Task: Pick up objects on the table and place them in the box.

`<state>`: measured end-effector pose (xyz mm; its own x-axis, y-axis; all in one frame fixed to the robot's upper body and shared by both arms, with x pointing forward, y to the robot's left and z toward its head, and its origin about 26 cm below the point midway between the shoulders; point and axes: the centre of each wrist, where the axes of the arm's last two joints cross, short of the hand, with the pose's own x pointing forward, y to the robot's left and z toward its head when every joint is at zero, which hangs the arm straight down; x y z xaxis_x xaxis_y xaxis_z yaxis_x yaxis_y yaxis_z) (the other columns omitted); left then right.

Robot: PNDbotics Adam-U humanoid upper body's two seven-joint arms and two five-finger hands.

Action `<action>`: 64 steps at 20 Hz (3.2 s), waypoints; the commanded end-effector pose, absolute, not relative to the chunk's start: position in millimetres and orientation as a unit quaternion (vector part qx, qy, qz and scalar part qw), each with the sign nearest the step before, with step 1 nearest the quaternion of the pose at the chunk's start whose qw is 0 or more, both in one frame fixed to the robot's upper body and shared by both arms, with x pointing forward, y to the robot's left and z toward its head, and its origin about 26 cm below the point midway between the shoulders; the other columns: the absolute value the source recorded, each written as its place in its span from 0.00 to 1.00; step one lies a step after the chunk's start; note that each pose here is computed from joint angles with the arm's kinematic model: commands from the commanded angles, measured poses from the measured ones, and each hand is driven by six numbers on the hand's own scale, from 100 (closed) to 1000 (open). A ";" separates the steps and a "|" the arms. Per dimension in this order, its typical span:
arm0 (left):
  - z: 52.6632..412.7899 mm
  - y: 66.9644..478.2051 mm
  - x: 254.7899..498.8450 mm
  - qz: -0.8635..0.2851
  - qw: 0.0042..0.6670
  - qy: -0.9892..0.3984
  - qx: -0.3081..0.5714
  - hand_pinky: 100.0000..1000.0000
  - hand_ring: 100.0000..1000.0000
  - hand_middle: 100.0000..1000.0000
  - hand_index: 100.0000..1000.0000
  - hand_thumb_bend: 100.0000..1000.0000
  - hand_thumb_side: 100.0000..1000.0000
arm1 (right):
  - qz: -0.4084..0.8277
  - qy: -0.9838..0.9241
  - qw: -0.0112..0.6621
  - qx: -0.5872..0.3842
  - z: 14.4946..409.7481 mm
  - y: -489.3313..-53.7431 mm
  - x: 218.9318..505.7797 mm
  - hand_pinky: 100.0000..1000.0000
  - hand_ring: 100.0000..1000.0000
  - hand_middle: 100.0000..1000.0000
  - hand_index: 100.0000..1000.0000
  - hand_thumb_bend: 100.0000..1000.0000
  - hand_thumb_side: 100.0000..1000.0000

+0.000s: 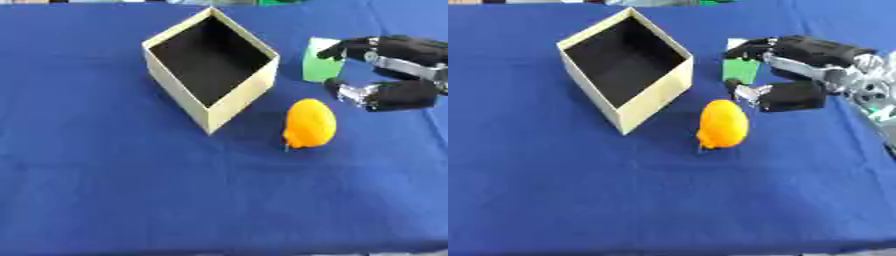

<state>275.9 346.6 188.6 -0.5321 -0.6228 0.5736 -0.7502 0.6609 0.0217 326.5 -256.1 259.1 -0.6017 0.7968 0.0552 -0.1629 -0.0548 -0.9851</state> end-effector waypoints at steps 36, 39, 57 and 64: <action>197.1 347.6 273.5 0.107 0.269 -0.873 0.392 0.86 0.55 0.61 0.67 0.33 0.90 | 0.723 -0.513 0.379 -0.264 224.0 -259.2 351.0 0.94 0.92 0.91 1.00 0.23 1.00; 196.9 347.8 273.3 0.108 0.269 -0.873 0.393 0.86 0.55 0.61 0.67 0.33 0.90 | 0.723 -0.506 0.385 -0.268 218.3 -263.7 355.0 0.94 0.92 0.91 1.00 0.22 1.00; 196.2 347.2 273.5 0.113 0.270 -0.873 0.391 0.86 0.55 0.61 0.67 0.32 0.91 | 0.737 -0.475 0.408 -0.255 192.0 -273.2 364.0 0.90 0.89 0.87 1.00 0.26 1.00; 195.7 347.3 273.4 0.115 0.271 -0.872 0.390 0.86 0.55 0.61 0.67 0.31 0.91 | 0.717 -0.502 0.388 -0.289 194.7 -268.5 362.4 0.85 0.83 0.82 0.98 0.11 0.79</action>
<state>275.9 345.4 186.4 -0.5343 -0.6054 0.5900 -0.7411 0.6711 0.0175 363.3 -267.4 186.9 -0.5356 0.8445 0.0061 -0.3042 -0.1861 -0.9343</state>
